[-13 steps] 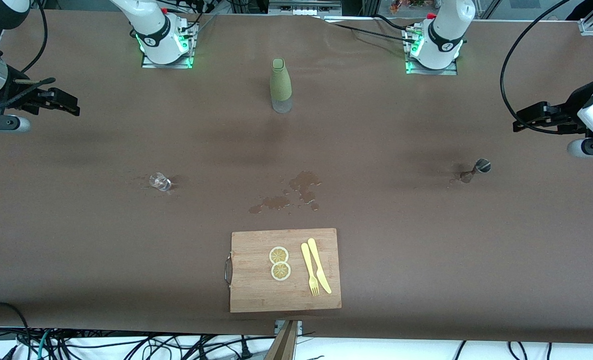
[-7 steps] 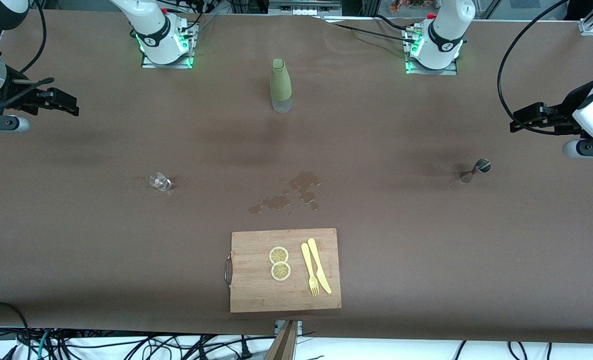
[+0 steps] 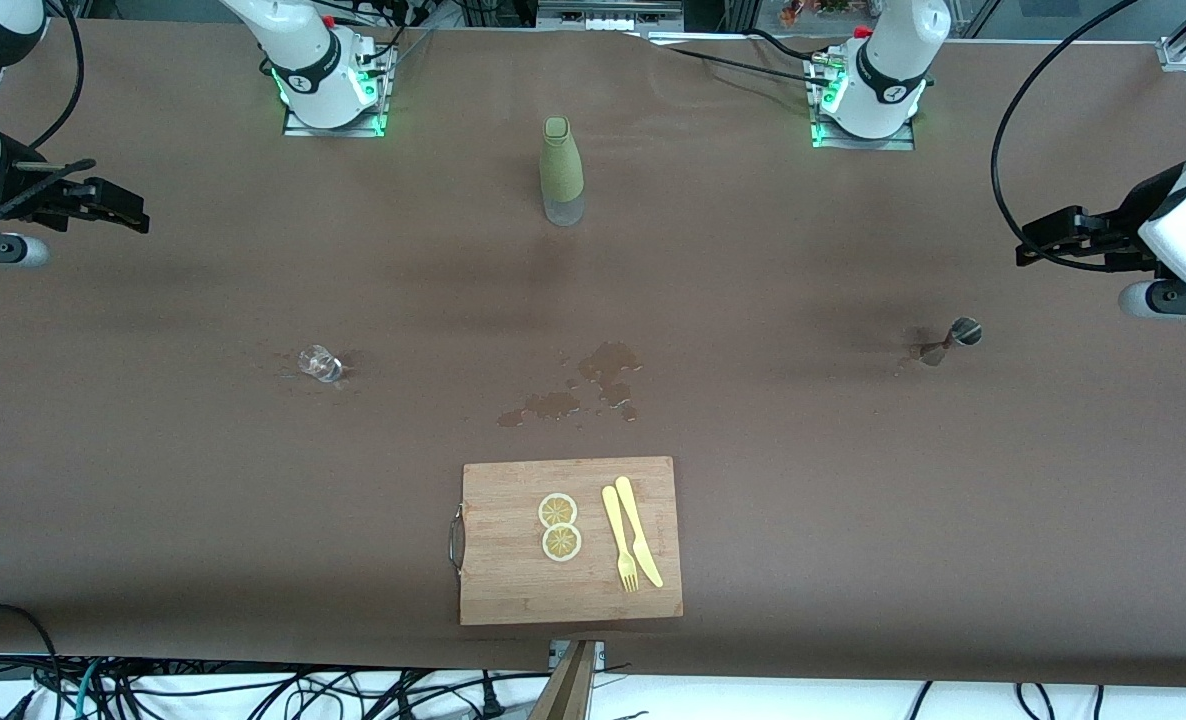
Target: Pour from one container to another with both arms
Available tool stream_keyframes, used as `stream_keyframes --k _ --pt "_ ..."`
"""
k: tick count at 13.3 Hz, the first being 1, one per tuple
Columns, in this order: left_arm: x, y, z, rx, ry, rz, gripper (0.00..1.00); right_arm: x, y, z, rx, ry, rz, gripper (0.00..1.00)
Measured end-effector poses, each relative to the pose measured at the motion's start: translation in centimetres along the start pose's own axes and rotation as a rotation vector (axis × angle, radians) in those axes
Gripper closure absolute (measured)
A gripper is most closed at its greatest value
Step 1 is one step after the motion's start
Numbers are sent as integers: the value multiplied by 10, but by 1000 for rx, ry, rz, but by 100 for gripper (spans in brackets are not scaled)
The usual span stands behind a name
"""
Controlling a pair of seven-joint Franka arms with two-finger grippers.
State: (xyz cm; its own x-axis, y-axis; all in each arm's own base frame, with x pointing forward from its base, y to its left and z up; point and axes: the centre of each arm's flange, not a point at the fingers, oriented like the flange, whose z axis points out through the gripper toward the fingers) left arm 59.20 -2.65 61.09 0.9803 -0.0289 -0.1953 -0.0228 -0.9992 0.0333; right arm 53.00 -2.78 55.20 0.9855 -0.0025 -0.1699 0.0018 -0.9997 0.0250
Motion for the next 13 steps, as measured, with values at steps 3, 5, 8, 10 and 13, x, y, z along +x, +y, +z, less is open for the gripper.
stream_keyframes --k 3,5,8,10,13 --pt "0 0 0 0 0 0 0 3 0 5 0 -9 -1 0" --pt "0 0 0 0 -1 0 0 4 0 7 0 -14 -1 0" --pt "1 0 1 0 -2 0 0 7 -1 11 0 -21 -6 0" --pt "2 0 2 0 -3 -1 0 8 -2 11 7 -19 -25 0" --pt "2 0 2 0 -4 -1 0 9 -6 5 49 -4 -66 0"
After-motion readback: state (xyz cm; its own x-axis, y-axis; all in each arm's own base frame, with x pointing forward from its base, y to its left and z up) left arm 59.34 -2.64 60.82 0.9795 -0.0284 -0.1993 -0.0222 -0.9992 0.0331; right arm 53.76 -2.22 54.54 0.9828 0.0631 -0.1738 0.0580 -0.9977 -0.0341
